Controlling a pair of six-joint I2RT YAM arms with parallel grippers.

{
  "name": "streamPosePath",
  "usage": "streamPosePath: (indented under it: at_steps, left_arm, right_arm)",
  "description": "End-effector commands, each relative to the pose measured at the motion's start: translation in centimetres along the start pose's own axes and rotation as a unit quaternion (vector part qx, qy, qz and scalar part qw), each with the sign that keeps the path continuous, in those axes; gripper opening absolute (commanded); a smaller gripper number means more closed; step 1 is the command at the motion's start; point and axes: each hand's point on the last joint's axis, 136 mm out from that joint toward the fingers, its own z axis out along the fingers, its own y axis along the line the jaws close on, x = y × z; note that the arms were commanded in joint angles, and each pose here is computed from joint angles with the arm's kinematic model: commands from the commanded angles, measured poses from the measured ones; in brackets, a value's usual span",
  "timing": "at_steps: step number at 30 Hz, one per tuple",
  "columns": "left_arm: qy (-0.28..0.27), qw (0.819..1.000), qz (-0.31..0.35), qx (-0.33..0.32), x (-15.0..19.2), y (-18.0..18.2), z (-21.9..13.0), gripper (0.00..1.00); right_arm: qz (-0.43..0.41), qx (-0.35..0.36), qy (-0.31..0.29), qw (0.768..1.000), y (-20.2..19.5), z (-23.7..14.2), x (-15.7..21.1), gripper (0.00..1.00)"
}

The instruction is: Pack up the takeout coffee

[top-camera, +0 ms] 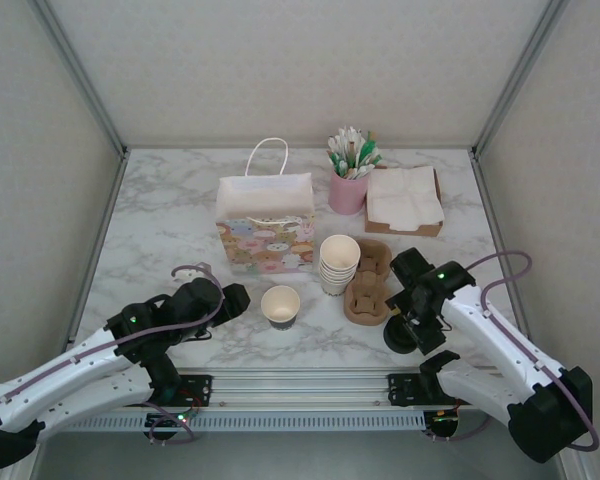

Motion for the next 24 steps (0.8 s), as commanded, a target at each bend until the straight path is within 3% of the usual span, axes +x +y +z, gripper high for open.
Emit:
streamPosePath:
  at_steps: [1,12,24]
  left_arm:
    - [-0.003,1.0,-0.008,-0.024,0.1,1.3,0.3,0.82]
    - [-0.005,0.999,-0.023,-0.024,0.1,1.3,0.5,0.82]
    - [-0.007,0.999,-0.026,-0.024,0.0,1.4,0.4,0.82]
  right_arm:
    - [0.0,0.01,0.011,1.0,-0.8,0.8,0.0,0.91]
    - [-0.015,0.013,0.016,1.0,0.0,1.5,-0.4,0.92]
    - [-0.01,0.022,0.017,1.0,-0.4,2.7,-0.4,0.84]
